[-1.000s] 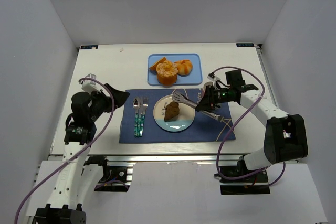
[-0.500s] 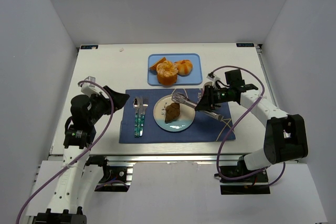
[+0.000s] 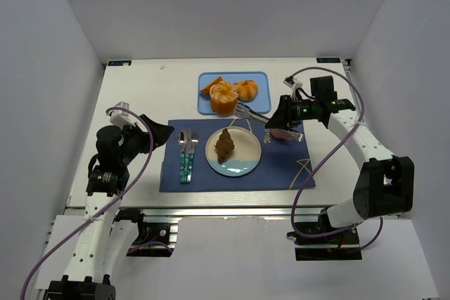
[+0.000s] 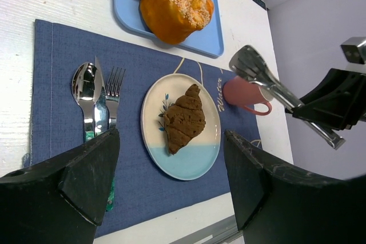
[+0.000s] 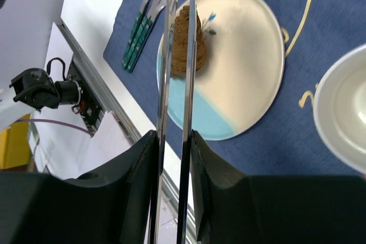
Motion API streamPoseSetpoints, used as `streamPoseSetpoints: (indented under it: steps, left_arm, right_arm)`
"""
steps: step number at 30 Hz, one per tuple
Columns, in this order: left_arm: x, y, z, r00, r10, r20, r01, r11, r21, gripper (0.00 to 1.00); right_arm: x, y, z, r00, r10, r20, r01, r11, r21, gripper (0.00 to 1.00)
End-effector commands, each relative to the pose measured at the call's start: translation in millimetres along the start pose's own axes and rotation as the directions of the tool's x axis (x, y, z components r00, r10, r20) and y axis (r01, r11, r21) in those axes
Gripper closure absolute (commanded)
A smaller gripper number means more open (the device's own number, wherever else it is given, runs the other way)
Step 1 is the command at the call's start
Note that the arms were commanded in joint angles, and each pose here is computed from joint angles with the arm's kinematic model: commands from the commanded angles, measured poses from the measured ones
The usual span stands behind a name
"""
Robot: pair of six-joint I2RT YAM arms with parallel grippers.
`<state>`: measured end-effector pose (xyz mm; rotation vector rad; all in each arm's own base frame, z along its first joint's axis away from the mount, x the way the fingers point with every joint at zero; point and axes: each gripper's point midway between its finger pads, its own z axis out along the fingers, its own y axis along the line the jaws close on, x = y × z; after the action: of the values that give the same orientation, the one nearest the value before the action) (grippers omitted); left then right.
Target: Place the bread
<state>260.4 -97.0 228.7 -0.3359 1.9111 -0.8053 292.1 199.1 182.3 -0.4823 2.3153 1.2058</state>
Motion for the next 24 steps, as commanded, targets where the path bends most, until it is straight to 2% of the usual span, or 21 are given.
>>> streamPoseSetpoints:
  steps: [1, 5, 9, 11, 12, 15, 17, 24]
  left_arm:
    - [-3, -4, 1, 1.0, 0.008, 0.007, -0.008, 1.0, 0.016, 0.18]
    - [-4, -4, 3, 1.0, 0.018, 0.005, -0.018, 1.0, 0.014, 0.18]
    - [-6, -4, 5, 1.0, 0.027, 0.005, -0.027, 0.999, 0.017, 0.18]
    - [-5, -3, 7, 1.0, 0.028, -0.001, -0.028, 0.999, 0.02, 0.18]
    - [-4, -3, 9, 1.0, 0.031, -0.001, -0.031, 0.999, 0.025, 0.18]
    - [-3, -2, 12, 1.0, 0.03, -0.008, -0.03, 0.999, 0.032, 0.18]
    - [-3, -2, 14, 0.999, 0.031, -0.012, -0.031, 0.999, 0.035, 0.18]
    - [3, 3, 15, 0.999, 0.035, -0.027, -0.034, 0.999, 0.025, 0.17]
  right_arm:
    - [-27, 7, -12, 0.996, -0.074, 0.058, 0.074, 0.997, 0.01, 0.67]
    - [-67, -10, -43, 0.98, -0.1, 0.171, 0.083, 0.991, 0.105, 0.7]
    - [-108, -72, -106, 0.94, -0.062, 0.335, -0.037, 0.959, 0.28, 0.74]
    - [-113, -101, -126, 0.931, -0.08, 0.356, -0.068, 0.92, 0.385, 0.75]
    - [-111, -116, -134, 0.933, -0.124, 0.337, -0.045, 0.891, 0.451, 0.75]
    - [-82, -167, -144, 0.955, -0.123, 0.269, -0.073, 0.782, 0.619, 0.76]
    - [-54, -190, -138, 0.972, -0.104, 0.209, -0.061, 0.751, 0.657, 0.77]
    - [5, -239, -135, 0.989, -0.071, 0.13, -0.056, 0.63, 0.774, 0.77]
